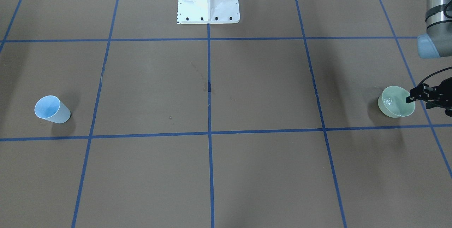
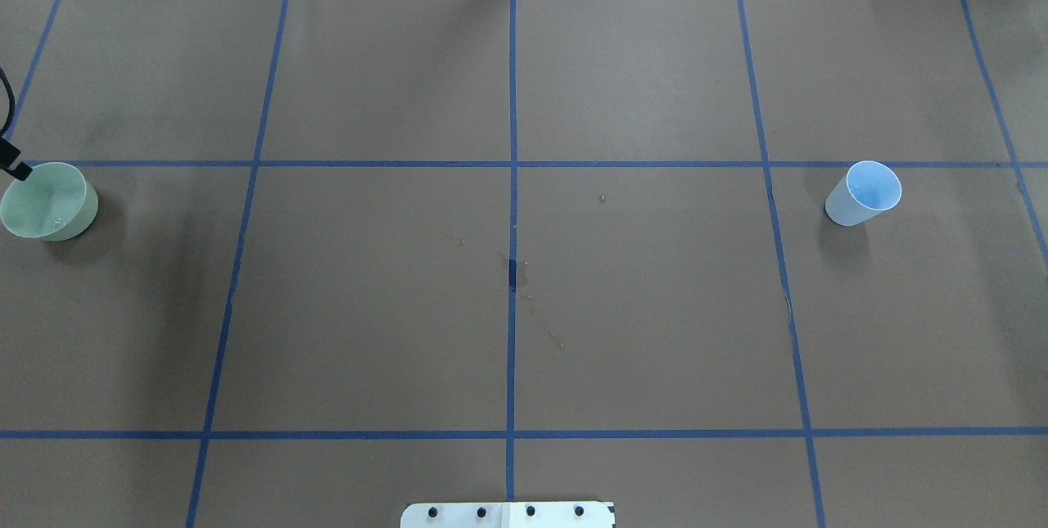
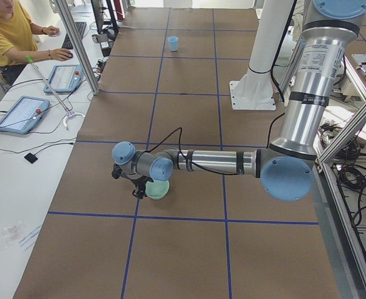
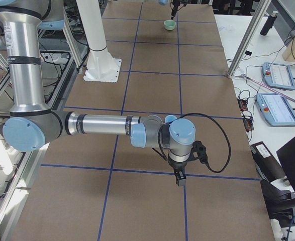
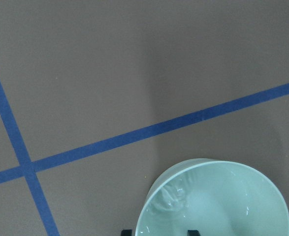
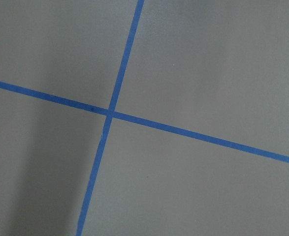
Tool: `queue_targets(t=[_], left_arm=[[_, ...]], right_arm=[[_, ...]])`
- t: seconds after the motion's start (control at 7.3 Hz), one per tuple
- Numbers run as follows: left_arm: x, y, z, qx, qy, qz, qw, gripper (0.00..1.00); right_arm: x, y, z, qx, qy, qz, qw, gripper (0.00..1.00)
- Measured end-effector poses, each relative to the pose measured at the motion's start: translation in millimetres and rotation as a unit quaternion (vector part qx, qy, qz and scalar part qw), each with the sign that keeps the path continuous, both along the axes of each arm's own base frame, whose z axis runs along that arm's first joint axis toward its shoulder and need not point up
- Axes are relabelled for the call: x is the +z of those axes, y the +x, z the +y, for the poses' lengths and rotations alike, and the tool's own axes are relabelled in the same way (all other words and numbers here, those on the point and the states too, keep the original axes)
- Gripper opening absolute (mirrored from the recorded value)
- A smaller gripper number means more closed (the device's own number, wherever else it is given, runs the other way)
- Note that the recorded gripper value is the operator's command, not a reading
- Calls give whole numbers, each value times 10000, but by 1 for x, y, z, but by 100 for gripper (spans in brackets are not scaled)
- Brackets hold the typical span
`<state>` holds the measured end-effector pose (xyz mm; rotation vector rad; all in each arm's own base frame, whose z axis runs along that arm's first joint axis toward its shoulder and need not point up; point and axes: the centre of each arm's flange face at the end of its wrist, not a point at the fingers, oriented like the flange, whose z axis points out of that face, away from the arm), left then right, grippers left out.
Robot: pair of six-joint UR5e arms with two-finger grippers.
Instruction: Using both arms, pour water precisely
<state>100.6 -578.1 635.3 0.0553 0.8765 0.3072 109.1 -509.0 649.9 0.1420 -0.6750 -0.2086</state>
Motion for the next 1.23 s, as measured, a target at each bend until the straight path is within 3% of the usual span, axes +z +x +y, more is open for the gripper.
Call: queue_targets(t=[0.55,0.96,1.23], left_arm=[[-10,-129,9,-1064,63,-5,9943,100],[-12,-182,34,-1084,-95,-181,9939,100],[-15,-198,46,-1042,-72,-599,9927,100]], right_arm=[[-3,-7,-4,-25,-15,-6,10000,100],[-10,-19,-12,21,-82,-28,10000,100],[-12,-21,-13,38,-83,-35,10000,100]])
